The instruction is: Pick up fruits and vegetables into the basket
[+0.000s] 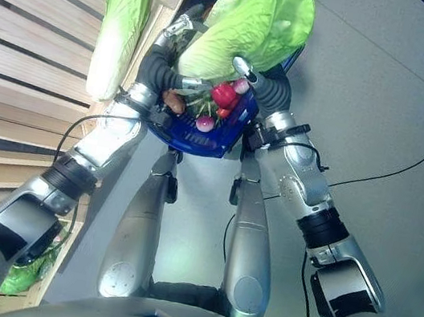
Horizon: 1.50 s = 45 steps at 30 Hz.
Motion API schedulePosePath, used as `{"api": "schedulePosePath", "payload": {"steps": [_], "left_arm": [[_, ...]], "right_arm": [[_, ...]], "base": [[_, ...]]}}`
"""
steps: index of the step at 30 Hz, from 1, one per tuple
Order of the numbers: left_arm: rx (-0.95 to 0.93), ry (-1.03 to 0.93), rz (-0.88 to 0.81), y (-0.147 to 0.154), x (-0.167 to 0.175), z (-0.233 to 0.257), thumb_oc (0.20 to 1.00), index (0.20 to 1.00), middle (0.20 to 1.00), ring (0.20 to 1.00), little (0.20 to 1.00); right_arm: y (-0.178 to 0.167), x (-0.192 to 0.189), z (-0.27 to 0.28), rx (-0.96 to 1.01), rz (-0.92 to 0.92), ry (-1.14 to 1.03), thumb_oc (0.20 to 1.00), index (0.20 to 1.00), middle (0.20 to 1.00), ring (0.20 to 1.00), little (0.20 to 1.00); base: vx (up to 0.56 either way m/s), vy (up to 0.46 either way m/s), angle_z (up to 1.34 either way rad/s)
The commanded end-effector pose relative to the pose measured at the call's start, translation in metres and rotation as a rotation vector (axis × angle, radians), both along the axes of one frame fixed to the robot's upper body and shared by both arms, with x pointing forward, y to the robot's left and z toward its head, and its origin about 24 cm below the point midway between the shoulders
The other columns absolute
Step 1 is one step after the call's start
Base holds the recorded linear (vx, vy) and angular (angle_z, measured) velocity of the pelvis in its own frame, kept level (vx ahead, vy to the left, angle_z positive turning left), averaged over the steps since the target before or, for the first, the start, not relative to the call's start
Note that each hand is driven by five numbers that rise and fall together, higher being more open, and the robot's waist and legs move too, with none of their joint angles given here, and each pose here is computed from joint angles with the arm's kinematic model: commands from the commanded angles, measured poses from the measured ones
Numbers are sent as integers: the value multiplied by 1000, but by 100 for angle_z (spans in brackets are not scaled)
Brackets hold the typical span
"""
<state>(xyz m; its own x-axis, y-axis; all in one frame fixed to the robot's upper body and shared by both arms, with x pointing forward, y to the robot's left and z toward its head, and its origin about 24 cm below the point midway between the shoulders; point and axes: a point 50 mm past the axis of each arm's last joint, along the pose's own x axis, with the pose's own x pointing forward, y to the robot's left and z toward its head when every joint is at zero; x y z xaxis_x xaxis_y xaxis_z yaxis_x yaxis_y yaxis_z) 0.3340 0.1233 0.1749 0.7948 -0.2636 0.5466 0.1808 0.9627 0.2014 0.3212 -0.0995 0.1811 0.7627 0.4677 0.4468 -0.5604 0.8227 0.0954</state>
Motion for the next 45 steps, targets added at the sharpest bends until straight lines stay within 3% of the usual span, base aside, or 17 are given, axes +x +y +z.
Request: {"api": "schedulePosePath", "payload": {"steps": [1,15,29,36,45], "left_arm": [[-298,-83,136,38,2,26,1000,1000,1000,1000,1000],[-380,-47,293,73,9,15,1000,1000,1000,1000,1000],[-384,-16,326,77,16,12,1000,1000,1000,1000,1000],[-379,2,287,71,29,21,1000,1000,1000,1000,1000],[-356,29,241,65,41,31,1000,1000,1000,1000,1000]], "right_arm": [[0,-15,17,38,15,-109,200,200,200,200,200],[-15,-2,2,-70,-90,-46,200,200,200,200,200],[-21,25,-21,-233,-217,134,200,200,200,200,200],[-41,61,-27,-390,-359,275,200,200,200,200,200],[-68,87,-33,-434,-441,468,200,200,200,200,200]], "base": [[0,0,0],[0,0,0],[0,0,0],[4,-6,2],[21,-24,9]]}}
